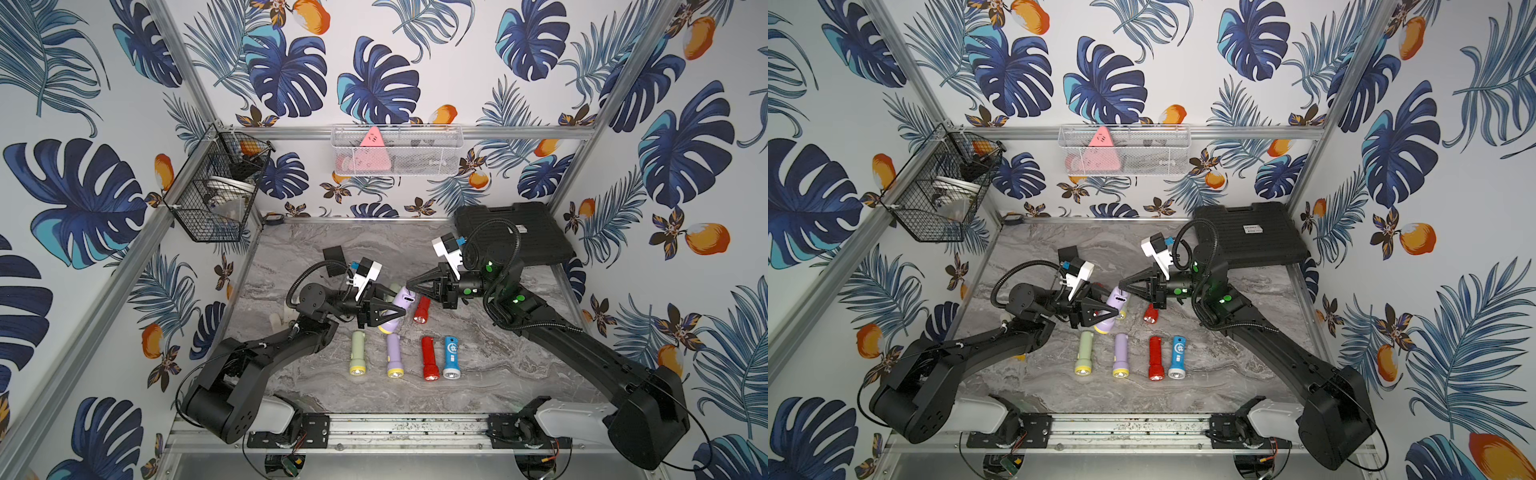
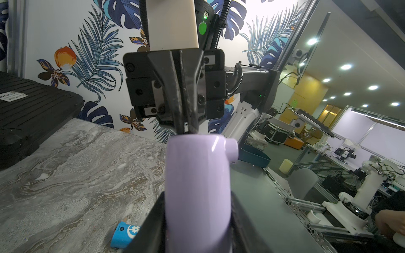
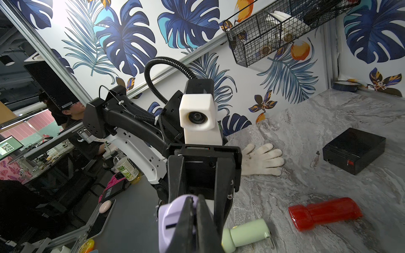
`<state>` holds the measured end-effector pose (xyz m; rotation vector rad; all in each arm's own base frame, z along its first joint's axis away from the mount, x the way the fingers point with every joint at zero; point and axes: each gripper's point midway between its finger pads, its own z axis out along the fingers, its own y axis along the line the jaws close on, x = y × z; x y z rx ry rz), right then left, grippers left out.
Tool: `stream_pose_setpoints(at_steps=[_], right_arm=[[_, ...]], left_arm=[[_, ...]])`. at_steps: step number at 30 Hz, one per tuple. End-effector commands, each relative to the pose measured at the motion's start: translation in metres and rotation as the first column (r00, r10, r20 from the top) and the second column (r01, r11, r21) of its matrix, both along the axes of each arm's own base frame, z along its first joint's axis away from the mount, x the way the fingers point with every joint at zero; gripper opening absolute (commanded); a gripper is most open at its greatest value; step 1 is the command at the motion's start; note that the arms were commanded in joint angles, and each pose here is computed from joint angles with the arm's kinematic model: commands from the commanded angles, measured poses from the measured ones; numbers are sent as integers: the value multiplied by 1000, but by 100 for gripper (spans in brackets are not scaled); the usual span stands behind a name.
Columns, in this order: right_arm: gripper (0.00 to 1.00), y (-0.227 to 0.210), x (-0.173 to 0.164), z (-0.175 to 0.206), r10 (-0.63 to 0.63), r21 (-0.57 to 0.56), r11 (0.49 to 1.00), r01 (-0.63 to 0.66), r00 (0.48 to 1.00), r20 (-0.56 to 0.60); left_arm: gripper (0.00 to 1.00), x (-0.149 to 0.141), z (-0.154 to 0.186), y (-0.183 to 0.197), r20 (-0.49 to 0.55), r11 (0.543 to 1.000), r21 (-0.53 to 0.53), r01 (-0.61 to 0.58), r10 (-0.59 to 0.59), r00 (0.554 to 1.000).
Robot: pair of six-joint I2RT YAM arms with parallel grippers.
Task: Close the plug at the bottom of the flashlight
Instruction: Close the plug of the flashlight, then place the flashlight at the center of the board.
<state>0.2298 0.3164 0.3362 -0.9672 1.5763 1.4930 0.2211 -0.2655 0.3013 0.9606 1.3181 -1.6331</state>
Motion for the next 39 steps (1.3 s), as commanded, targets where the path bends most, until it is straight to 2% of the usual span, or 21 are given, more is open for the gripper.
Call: stream_pose_setpoints(at_steps=[1,8,12,15,17,20,24,27,32,36,39], right_arm=[[8,-2,0,-37,-35,-124,992,20,992,-120],[10,-12,13,-32,-152,-169,976,141,987,-58],[27,-24,32,-28,-298,-173,941,292,955,-9],[31,-32,44,-25,-385,-176,908,381,923,15],[34,-39,53,-27,-449,-185,876,445,893,22],[43,-51,68,-32,-546,-209,816,539,837,29],[48,-61,79,-40,-616,-240,758,606,787,42],[57,-69,86,-47,-664,-264,712,651,746,50],[69,-93,97,-62,-763,-311,593,743,642,80],[73,-101,98,-72,-782,-338,562,755,618,82],[74,-102,98,-78,-784,-351,558,752,617,75]], left_arm=[[0,-5,37,6,181,992,-117,-43,64,981],[0,-7,36,6,182,993,-113,-37,57,982],[0,-8,35,6,180,993,-110,-34,53,982],[0,-9,34,5,182,994,-108,-31,50,982],[0,-8,33,5,180,994,-107,-31,50,982],[0,-8,32,5,178,994,-105,-29,47,983],[0,-7,32,4,180,993,-109,-39,58,982],[0,-5,30,5,179,992,-115,-55,75,981],[0,5,19,3,167,990,-91,-112,126,978],[0,17,4,0,170,980,-20,-198,198,965],[0,28,-14,-4,160,955,95,-281,264,951]])
